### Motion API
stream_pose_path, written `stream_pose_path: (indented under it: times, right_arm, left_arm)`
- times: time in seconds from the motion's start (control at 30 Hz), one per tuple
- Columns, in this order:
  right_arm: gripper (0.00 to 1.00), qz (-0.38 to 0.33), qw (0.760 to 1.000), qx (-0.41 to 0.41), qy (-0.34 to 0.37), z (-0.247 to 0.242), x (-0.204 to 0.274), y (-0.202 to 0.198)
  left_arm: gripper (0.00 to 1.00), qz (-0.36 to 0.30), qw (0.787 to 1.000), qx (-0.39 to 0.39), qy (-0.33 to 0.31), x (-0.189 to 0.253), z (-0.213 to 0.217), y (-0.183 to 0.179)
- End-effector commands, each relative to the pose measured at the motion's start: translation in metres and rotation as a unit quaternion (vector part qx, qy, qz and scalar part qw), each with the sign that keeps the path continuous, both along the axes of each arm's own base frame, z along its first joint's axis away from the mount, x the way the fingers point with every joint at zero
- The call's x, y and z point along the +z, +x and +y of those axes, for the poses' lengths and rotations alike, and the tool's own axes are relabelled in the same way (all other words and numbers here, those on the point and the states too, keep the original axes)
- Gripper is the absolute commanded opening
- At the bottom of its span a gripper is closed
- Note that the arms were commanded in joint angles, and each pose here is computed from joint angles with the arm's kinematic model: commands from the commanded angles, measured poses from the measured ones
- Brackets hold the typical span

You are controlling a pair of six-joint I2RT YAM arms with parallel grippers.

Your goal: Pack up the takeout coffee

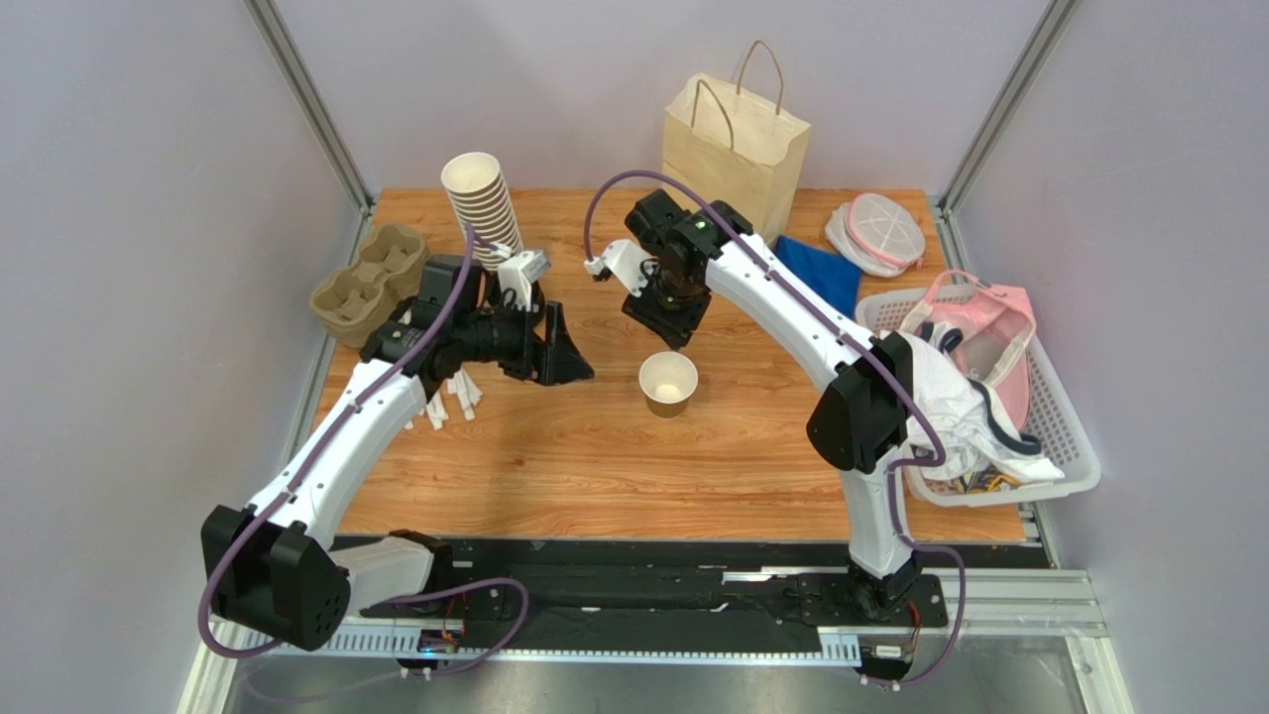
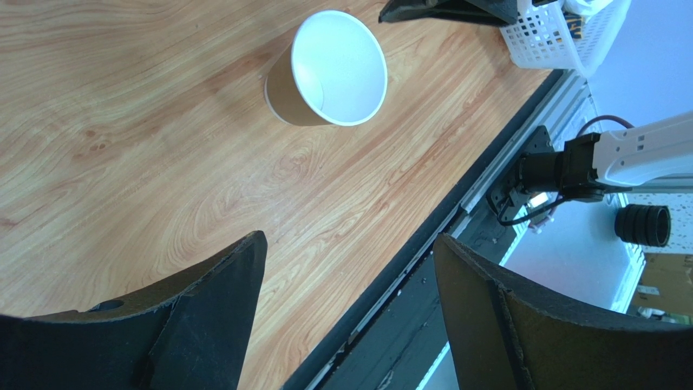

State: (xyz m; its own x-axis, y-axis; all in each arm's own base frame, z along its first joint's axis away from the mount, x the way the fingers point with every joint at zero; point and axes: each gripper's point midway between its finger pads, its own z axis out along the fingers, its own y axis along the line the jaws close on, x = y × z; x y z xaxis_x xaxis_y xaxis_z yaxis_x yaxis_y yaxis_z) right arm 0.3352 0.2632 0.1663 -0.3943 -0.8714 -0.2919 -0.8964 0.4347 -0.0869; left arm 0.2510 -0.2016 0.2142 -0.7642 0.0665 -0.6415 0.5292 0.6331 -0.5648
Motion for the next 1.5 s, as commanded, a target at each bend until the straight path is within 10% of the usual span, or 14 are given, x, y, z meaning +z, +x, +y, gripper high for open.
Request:
stream_pose_path:
  times: [0.0,0.17,0.53,1.47]
  right_arm:
    - [0.45,0.079,0.996,-0.002,-0.026,-0.04,0.04,-0.052]
    - [0.64,0.057,0.995,-0.068,0.045,-0.05,0.052,-0.003]
    - [0.68,-0.084,0.988,-0.033,0.127,-0.021,0.001,0.1]
    - [0.46,-0.143,0.981,0.111,0.068,0.022,-0.112,0.169]
  left_arm:
    - [0.84,-0.045,0.999,-0.016,-0.01,0.015,-0.005,0.012]
    - [0.84,-0.07,0.997,-0.018,-0.003,0.028,-0.007,0.027]
    - [0.87,-0.139,0.99,-0.028,-0.016,0.051,-0.009,0.033]
    - [0.92,-0.174,0.983,-0.061,-0.025,0.052,-0.012,0.028]
